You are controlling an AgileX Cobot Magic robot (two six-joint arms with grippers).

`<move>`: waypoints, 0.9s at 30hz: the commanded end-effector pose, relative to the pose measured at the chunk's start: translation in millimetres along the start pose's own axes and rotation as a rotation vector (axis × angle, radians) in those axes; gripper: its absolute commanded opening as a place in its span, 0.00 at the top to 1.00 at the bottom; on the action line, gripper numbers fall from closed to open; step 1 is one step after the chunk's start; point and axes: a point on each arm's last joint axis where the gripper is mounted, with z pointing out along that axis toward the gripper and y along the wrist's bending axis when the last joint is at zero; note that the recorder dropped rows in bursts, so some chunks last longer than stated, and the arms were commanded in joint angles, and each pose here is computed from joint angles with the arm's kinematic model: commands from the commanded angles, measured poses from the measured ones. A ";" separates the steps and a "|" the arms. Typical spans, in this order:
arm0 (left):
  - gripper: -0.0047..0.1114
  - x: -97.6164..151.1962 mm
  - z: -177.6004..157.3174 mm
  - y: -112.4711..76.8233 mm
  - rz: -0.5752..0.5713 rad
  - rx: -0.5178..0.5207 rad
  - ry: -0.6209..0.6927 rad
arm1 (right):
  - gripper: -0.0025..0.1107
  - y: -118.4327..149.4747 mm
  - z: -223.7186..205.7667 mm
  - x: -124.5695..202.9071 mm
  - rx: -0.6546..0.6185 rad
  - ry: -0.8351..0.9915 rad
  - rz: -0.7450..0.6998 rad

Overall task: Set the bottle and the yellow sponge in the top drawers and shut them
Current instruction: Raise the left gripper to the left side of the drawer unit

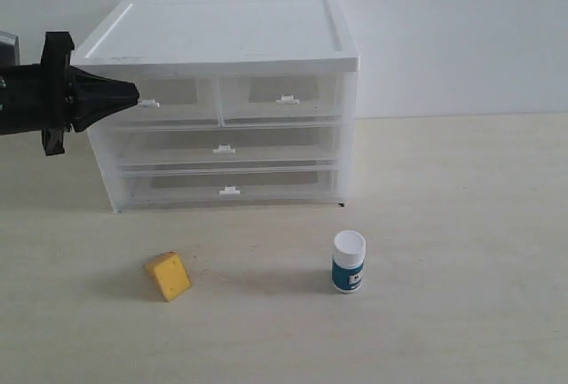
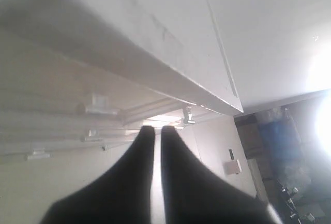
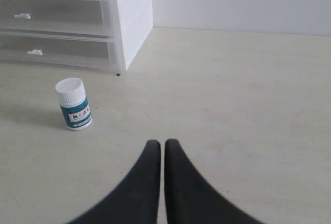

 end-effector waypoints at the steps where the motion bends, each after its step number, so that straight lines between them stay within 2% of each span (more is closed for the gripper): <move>1: 0.93 -3.5 2.2 -1.0 0.031 0.009 -0.004 | 0.98 -0.3 -0.4 -1.0 0.004 -0.013 -0.007; 12: 0.93 -4.2 2.1 0.4 0.033 -0.006 -0.010 | 0.98 -0.4 -0.4 -1.4 0.005 -0.017 -0.029; 17: 0.93 -4.2 2.1 0.4 0.033 -0.006 -0.010 | 0.98 -0.5 -2.1 -17.7 0.006 -0.198 -0.003; 22: 0.93 -4.2 2.1 0.4 0.033 -0.006 -0.010 | 0.98 -0.6 -3.3 -22.8 0.007 -0.256 0.003; 23: 0.93 -4.2 2.1 0.4 0.033 -0.006 -0.010 | 0.98 -0.5 -3.7 -24.2 0.001 -0.272 0.042; 24: 0.93 -4.2 2.1 0.4 0.033 -0.006 -0.010 | 0.98 -0.3 -4.1 -25.5 -0.018 -0.287 0.157; 26: 0.93 -4.2 2.1 0.4 0.033 -0.006 -0.010 | 0.98 0.1 -4.6 -27.2 -0.096 -0.296 0.620; 27: 0.93 -4.2 2.1 0.4 0.033 -0.006 -0.010 | 0.98 0.3 -4.6 -27.3 -0.126 -0.289 0.801</move>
